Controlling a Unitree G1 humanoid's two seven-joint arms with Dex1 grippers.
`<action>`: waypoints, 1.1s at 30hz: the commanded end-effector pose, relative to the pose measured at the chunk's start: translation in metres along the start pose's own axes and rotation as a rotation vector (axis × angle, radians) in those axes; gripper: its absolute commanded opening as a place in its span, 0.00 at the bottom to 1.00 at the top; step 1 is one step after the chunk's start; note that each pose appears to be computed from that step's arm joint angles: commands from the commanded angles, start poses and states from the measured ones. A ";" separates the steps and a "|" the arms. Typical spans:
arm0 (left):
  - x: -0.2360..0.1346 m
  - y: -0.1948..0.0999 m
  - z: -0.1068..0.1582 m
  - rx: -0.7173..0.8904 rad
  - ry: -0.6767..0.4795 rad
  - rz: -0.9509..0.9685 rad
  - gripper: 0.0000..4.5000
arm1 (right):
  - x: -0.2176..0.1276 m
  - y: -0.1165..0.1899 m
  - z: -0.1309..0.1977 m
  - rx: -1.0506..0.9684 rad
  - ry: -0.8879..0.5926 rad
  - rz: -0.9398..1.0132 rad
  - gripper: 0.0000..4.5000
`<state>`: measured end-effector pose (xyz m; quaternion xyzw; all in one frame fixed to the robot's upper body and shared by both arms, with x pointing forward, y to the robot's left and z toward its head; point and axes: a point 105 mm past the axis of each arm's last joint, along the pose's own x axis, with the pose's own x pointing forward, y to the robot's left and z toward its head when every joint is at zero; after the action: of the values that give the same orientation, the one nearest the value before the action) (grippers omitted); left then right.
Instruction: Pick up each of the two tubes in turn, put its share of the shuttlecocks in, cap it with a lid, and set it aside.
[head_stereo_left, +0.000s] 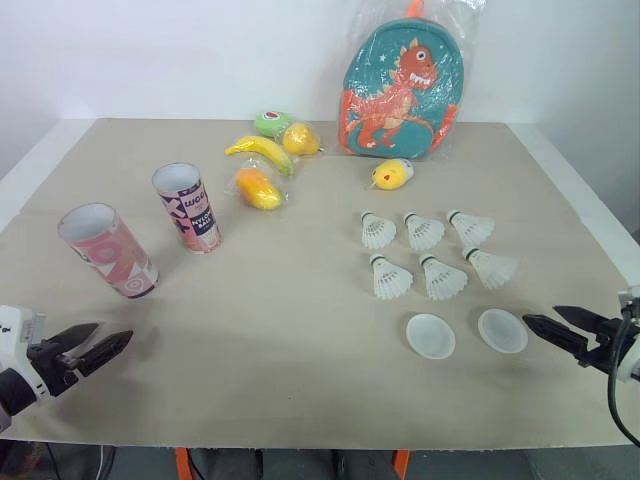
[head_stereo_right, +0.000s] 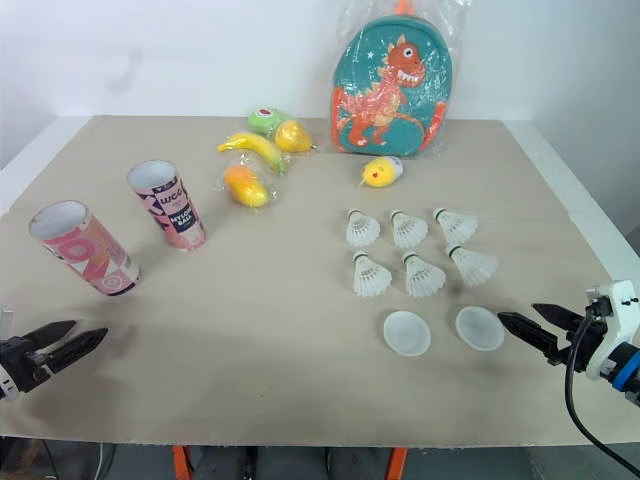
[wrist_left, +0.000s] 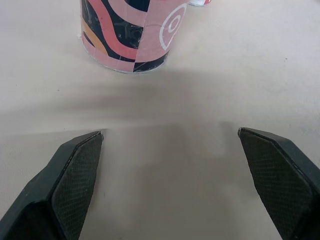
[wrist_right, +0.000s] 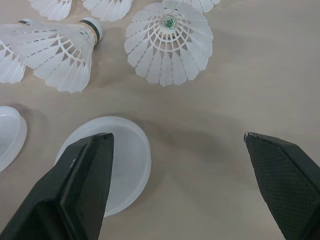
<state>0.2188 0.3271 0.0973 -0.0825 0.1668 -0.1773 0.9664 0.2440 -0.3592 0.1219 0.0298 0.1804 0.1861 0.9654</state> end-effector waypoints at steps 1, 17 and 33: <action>0.000 -0.001 0.019 0.012 -0.062 -0.010 1.00 | -0.002 0.003 0.013 -0.048 -0.017 0.009 0.99; 0.011 -0.013 0.021 -0.061 -0.102 -0.059 1.00 | -0.004 0.007 0.013 -0.068 0.004 0.018 0.99; 0.003 0.015 0.015 -0.131 -0.340 0.130 1.00 | 0.016 0.078 0.073 -0.168 -0.190 0.251 0.99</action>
<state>0.2371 0.3253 0.0990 -0.1988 0.0398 -0.1185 0.9720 0.2590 -0.2908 0.1794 -0.0084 0.0922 0.2988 0.9498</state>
